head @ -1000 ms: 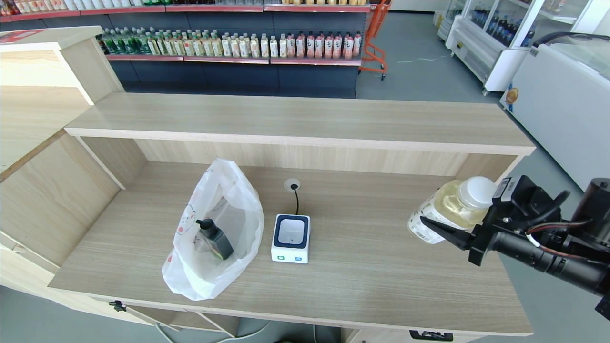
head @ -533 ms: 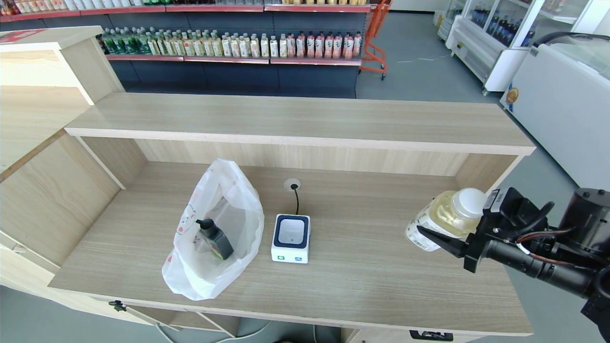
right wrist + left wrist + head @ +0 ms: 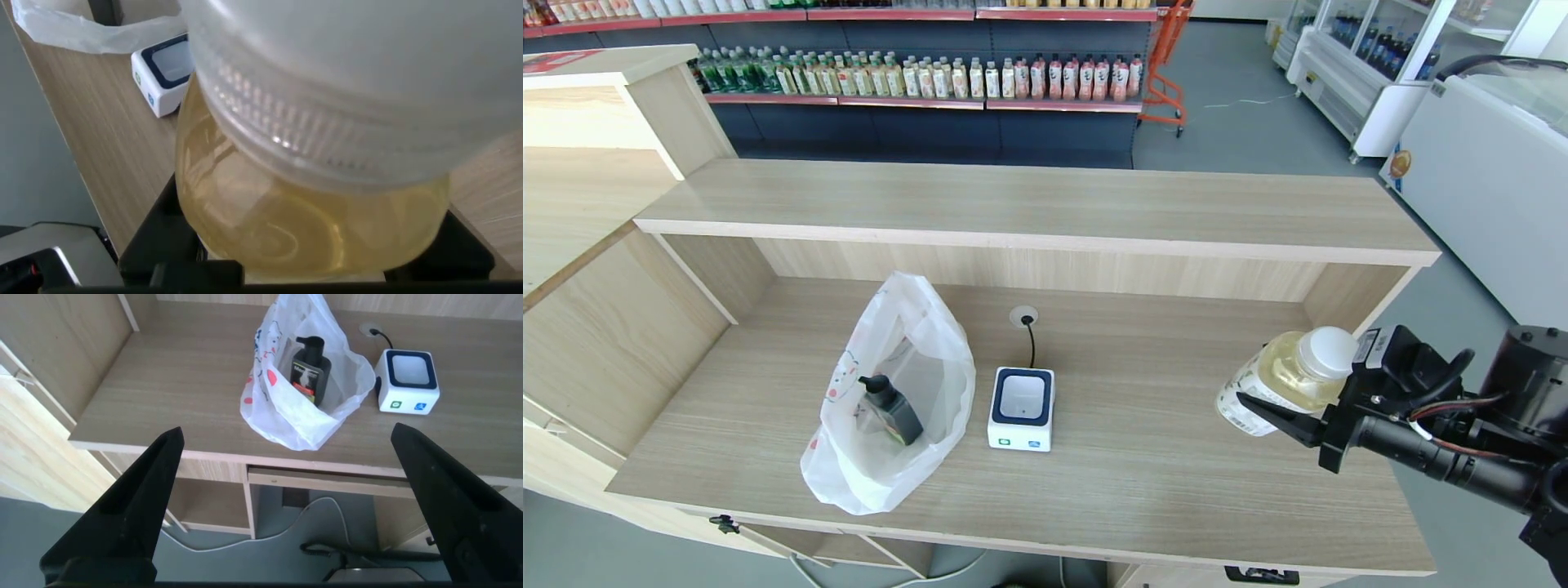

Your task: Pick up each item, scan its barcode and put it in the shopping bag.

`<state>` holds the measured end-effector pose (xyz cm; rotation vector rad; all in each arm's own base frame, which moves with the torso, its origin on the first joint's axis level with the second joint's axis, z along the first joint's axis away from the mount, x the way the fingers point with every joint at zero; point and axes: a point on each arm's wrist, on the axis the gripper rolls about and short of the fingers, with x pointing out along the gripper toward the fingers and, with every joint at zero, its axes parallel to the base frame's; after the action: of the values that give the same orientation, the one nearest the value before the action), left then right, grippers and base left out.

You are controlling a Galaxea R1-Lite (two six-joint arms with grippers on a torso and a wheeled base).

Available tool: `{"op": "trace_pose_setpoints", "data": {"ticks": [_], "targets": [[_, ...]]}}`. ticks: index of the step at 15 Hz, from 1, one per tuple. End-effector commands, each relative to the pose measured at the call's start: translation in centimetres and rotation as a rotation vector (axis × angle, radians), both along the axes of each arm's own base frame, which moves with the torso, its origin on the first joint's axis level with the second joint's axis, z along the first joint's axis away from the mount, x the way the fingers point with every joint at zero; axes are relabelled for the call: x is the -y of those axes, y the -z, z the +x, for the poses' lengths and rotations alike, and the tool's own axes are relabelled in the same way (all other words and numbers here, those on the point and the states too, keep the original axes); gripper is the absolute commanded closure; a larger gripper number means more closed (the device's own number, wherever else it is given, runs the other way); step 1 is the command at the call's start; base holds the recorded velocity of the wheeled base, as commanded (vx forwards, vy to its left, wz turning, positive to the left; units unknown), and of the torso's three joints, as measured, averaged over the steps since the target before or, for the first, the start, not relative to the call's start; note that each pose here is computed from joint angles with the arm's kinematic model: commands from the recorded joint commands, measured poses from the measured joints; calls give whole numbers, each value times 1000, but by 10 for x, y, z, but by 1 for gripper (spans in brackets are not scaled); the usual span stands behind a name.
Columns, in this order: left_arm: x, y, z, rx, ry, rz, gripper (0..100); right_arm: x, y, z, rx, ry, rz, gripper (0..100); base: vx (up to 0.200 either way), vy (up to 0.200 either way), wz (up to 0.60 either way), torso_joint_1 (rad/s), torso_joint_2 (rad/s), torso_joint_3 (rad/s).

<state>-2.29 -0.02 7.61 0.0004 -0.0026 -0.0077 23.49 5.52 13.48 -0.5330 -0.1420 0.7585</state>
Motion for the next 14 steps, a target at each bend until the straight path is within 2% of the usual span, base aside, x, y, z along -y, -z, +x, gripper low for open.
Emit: {"op": "trace_pose_setpoints", "data": {"ticks": [1, 8, 13, 14], "targets": [[0, 0, 0, 1, 0, 0, 0, -1, 0, 1, -2, -5, 4, 100, 0, 200, 0, 7, 7, 2], [0, 0, 0, 1, 2, 3, 0, -1, 5, 7, -48, -13, 33, 100, 0, 200, 0, 0, 4, 0], [0, 0, 0, 1, 2, 1, 0, 4, 7, 26, -32, -4, 38, 100, 0, 200, 0, 1, 2, 1], [0, 0, 0, 1, 2, 0, 0, 6, 7, 29, -29, -1, 39, 100, 0, 0, 0, 0, 0, 0]]}}
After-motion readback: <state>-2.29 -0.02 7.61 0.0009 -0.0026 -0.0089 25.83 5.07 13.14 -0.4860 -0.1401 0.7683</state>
